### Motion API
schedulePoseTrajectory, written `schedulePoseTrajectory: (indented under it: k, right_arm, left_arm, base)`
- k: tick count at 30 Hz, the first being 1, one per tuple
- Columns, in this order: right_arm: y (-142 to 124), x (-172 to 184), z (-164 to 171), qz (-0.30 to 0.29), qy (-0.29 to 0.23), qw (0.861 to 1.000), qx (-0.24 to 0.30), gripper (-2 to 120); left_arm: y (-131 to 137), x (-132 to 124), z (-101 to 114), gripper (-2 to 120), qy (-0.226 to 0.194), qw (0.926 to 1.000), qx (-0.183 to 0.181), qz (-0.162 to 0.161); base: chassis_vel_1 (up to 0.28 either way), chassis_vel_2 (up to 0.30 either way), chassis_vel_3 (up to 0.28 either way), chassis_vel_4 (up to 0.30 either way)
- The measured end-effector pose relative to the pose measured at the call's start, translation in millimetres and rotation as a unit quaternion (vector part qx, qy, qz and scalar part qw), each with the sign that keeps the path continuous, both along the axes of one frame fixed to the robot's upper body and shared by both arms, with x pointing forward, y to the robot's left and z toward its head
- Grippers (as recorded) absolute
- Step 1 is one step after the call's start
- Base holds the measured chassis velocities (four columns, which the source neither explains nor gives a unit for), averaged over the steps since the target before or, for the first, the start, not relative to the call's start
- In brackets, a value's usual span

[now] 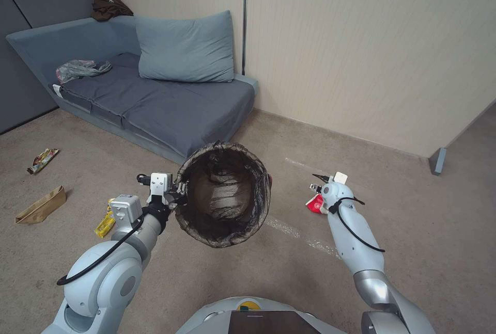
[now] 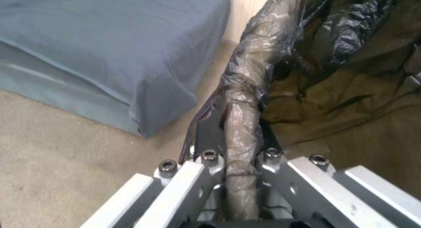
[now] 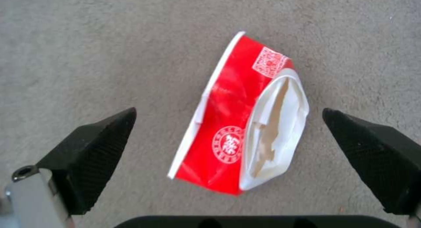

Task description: Pick up the trash bin, then pick up the garbage from the floor and place it into the trash bin.

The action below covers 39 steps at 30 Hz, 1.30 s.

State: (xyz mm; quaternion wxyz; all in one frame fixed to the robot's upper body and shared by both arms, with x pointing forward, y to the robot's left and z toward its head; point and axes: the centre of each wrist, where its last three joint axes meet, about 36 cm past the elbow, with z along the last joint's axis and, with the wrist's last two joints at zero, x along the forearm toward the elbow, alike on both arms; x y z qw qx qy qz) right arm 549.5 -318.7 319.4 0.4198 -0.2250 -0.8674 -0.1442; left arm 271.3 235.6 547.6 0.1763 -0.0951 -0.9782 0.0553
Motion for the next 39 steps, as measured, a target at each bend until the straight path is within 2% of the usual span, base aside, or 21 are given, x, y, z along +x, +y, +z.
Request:
schedulePoseTrajectory:
  k: [9,22,30,32,34,35,38,39]
  right_arm:
    - [-16,19,-28,-0.016,0.020,1.000,-0.010,100]
    - [-28,17,-79,-0.028,0.054,0.998,0.004,100]
    - [-30,16,-89,-0.033,0.057,0.998,0.012,100]
    - [-30,15,-89,-0.032,0.056,0.998,0.013,96]
    - [-30,13,-91,-0.029,0.055,0.998,0.014,86]
    - [-30,13,-91,-0.029,0.055,0.998,0.014,86]
    - [-29,11,-92,-0.027,0.054,0.998,0.013,71]
    - [-29,11,-92,-0.027,0.054,0.998,0.013,71]
  left_arm:
    - [0,0,0,0,0.000,1.0000,-0.001,0.000]
    - [1,-1,-1,0,0.001,1.0000,0.001,0.002]
    - [0,-1,-1,0,0.001,1.0000,-0.001,0.003]
    - [0,-1,-1,0,0.001,1.0000,-0.001,0.003]
    - [1,-1,-1,0,0.000,1.0000,0.000,0.003]
    - [1,-1,-1,0,0.000,1.0000,0.000,0.003]
    - [1,-1,-1,0,0.000,1.0000,0.000,0.003]
    - [1,-1,-1,0,0.000,1.0000,0.000,0.003]
  base:
    - [0.000,0.000,0.000,0.000]
    - [0.000,0.000,0.000,0.000]
    - [0.000,0.000,0.000,0.000]
    - [0.000,0.000,0.000,0.000]
    - [0.000,0.000,0.000,0.000]
    - [0.000,0.000,0.000,0.000]
    - [0.000,0.000,0.000,0.000]
    - [0.000,0.000,0.000,0.000]
